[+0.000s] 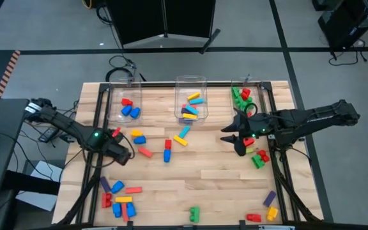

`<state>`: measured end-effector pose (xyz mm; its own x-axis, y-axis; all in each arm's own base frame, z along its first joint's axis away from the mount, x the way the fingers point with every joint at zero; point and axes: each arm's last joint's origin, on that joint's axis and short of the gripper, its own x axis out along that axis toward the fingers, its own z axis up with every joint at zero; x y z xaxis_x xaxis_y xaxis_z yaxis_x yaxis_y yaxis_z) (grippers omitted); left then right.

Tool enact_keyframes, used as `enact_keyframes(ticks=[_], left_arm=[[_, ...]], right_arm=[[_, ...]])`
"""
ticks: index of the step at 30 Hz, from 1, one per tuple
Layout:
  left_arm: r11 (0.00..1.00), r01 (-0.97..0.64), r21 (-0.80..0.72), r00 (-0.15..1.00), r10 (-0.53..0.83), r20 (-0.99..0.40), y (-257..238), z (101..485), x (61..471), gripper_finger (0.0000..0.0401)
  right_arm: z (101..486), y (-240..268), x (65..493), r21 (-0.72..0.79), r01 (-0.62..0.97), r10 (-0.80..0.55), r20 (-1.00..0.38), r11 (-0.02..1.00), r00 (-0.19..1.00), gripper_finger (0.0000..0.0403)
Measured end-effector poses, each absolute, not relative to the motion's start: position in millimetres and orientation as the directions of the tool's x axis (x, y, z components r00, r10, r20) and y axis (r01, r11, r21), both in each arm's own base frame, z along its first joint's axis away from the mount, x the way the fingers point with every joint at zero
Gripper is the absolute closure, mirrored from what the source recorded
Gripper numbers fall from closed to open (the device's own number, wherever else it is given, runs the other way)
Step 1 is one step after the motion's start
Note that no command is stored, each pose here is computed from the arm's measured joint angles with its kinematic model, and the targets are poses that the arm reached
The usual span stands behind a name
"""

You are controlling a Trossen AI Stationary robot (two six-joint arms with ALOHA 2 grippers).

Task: Sort blocks by size
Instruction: Put the yellow 1 stud game piece into the left transparent bin

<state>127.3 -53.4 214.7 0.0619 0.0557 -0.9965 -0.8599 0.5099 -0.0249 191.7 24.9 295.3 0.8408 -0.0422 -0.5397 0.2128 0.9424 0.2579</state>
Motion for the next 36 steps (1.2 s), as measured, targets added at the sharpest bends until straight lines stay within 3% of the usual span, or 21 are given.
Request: enact_keyframes(ticks=[6,16,26,36], left_arm=[[0.65,-0.76,-0.029,0.085,0.055,-0.995,-41,215,135,0.0178],[0.72,-0.694,0.022,0.001,0.032,-0.999,-17,210,141,0.0178],[0.738,-0.675,0.006,-0.139,-0.119,-0.983,-7,167,150,0.0178],[0.718,-0.694,0.044,-0.168,-0.102,-0.98,1,162,153,0.0175]], right_arm=[[300,24,195,0.315,0.275,-0.095,-0.484,0.909,0.87,0.0213],[310,23,199,0.387,0.298,-0.14,-0.386,0.873,0.912,0.0215],[314,22,201,0.416,0.311,-0.171,-0.339,0.855,0.925,0.0215],[306,23,209,0.402,0.331,-0.174,-0.378,0.854,0.909,0.0215]])
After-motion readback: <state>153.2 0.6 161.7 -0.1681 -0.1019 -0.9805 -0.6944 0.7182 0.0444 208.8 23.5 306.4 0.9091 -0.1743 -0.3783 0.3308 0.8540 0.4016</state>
